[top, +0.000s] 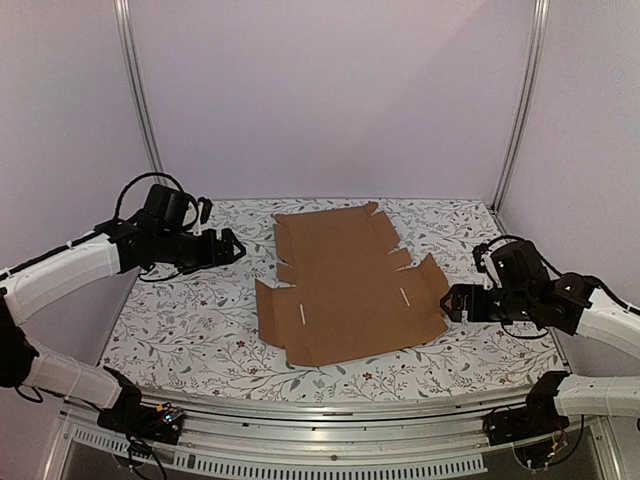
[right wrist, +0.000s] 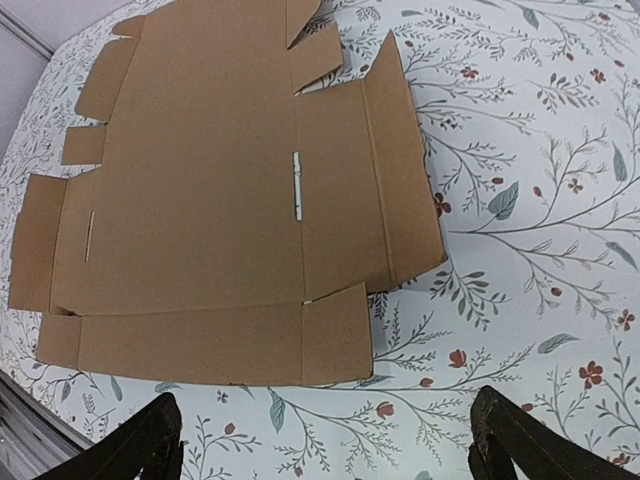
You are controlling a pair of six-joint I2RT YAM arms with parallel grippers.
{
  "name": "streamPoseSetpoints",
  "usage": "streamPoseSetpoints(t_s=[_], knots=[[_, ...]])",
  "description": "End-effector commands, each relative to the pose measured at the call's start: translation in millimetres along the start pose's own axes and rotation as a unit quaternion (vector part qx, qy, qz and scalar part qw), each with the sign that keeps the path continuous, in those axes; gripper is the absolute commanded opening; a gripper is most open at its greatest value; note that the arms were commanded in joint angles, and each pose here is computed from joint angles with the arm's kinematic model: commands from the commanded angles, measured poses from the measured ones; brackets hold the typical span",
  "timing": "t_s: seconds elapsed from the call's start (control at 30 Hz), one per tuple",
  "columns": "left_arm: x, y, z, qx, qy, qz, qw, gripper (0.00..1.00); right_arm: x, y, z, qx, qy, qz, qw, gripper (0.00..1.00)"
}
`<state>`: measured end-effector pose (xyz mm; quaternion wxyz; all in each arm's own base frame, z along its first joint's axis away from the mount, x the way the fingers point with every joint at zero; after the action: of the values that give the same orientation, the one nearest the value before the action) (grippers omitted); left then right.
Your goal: Fold the paper box
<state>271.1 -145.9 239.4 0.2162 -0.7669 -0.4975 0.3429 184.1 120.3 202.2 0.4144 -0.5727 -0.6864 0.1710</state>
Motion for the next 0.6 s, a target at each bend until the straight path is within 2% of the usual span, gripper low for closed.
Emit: streamPoseSetpoints(t_s=[0.0,0.2,0.43,0.57], knots=[[-4,26,13,0.030,-0.043,0.034,0.998,0.94,8,16,21,0.029,0.088,-0.056,0.994,0.99],[0,57,35,0.079,-0.075,0.049,0.993,0.87,-4,36,47,0.034,0.163,-0.030,0.986,0.99],[4,82,54,0.108,-0.101,0.067,0.987,0.80,-22,49,60,0.003,0.239,-0.016,0.971,0.99],[5,89,58,0.115,-0.108,0.069,0.985,0.78,-23,55,59,-0.022,0.266,-0.022,0.963,0.94]])
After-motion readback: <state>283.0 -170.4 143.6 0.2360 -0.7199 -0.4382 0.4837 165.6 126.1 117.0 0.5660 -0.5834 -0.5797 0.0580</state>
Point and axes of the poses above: each gripper's point midway between its finger pads, its own y axis out along the fingers, its own x axis along the line the jaws close on, z = x × y, the point moved 8 cm from there along -y, back along the fingers, and after that the axes turned 9 degrees about y, right-handed, at the moved point
